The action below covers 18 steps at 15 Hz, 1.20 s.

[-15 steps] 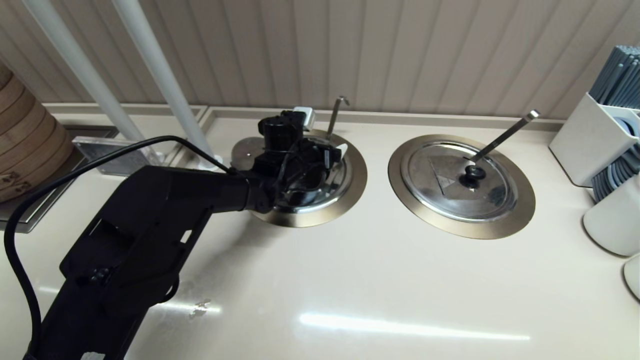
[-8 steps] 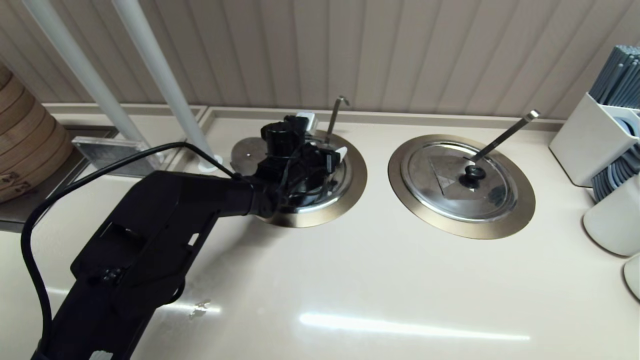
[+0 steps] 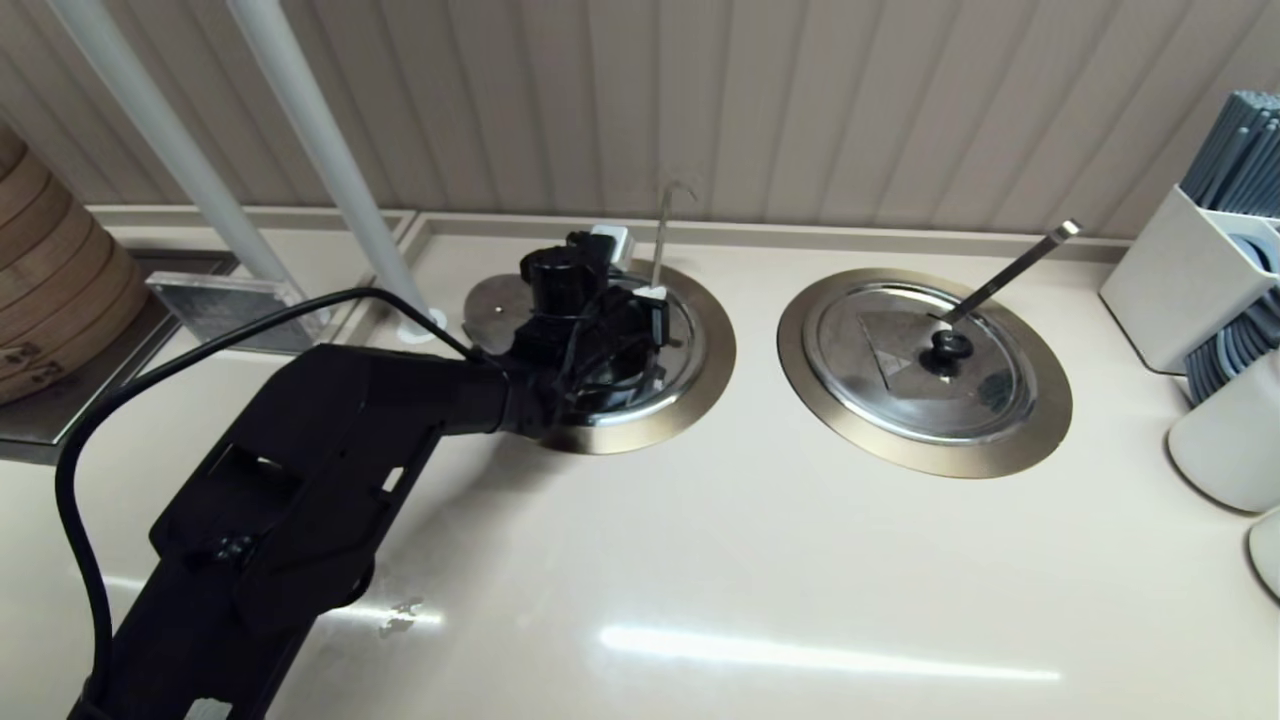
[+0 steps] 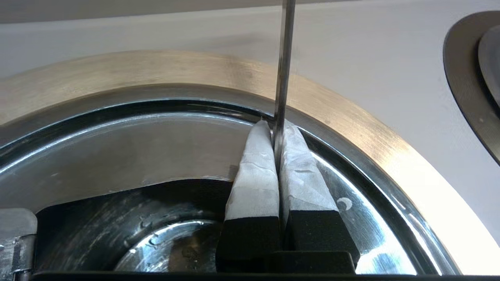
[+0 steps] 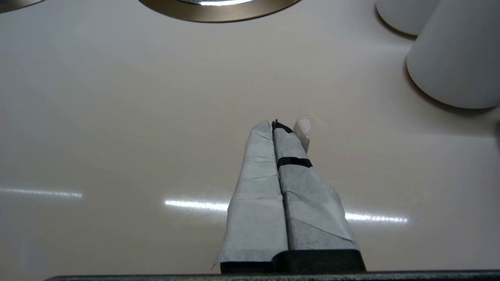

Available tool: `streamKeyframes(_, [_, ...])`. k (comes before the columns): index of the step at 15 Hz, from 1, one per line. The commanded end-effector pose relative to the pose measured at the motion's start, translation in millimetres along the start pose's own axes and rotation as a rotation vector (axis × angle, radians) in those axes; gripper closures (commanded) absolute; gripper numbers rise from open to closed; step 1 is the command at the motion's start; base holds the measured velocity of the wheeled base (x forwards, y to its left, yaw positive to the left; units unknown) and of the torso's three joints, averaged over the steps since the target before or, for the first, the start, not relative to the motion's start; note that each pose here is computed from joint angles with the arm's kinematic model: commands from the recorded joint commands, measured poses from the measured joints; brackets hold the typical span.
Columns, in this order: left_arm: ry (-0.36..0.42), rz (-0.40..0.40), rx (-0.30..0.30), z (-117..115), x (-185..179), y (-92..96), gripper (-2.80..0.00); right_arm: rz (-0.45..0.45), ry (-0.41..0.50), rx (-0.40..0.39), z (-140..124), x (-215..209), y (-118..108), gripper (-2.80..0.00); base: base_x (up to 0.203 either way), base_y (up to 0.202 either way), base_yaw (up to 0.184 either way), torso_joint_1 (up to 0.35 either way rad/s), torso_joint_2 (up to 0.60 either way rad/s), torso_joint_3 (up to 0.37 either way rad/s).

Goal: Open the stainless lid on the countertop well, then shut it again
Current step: Stir with a spoon

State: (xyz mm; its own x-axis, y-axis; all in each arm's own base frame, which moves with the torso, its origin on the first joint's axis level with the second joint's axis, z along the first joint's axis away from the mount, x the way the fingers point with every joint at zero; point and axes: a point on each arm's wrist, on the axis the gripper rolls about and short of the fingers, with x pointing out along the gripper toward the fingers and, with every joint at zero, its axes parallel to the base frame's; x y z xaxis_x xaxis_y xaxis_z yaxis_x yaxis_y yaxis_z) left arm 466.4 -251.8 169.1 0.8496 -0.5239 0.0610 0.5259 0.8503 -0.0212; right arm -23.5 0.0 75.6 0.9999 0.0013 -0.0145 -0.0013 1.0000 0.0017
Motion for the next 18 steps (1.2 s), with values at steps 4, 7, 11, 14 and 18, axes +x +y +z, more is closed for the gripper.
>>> streamKeyframes(4, [-0.019,0.007,0.000,9,-3,-0.1,0.00,0.000,0.002,0.000,0,0,0,0.00,0.000,0.000,0.000,0.000,0.00,0.000])
streamKeyframes(7, [-0.045,0.019,0.001,24,-7,-0.9,0.00,0.000,0.002,0.000,0,0,0,0.00,0.000,0.000,0.000,0.000,0.00,0.000])
streamKeyframes(11, [-0.042,0.051,-0.025,38,-20,-1.6,0.00,0.000,0.001,0.000,0,0,0,0.00,0.000,0.000,0.000,0.000,0.00,0.000])
streamKeyframes(14, [-0.038,0.055,-0.025,47,-37,-2.7,0.00,0.000,0.001,0.000,0,0,0,0.00,0.000,0.000,0.000,0.000,0.00,0.000])
streamKeyframes(18, [-0.078,0.063,-0.024,77,-68,-4.4,0.00,0.000,0.002,0.000,0,0,0,0.00,0.000,0.000,0.000,0.000,0.00,0.000])
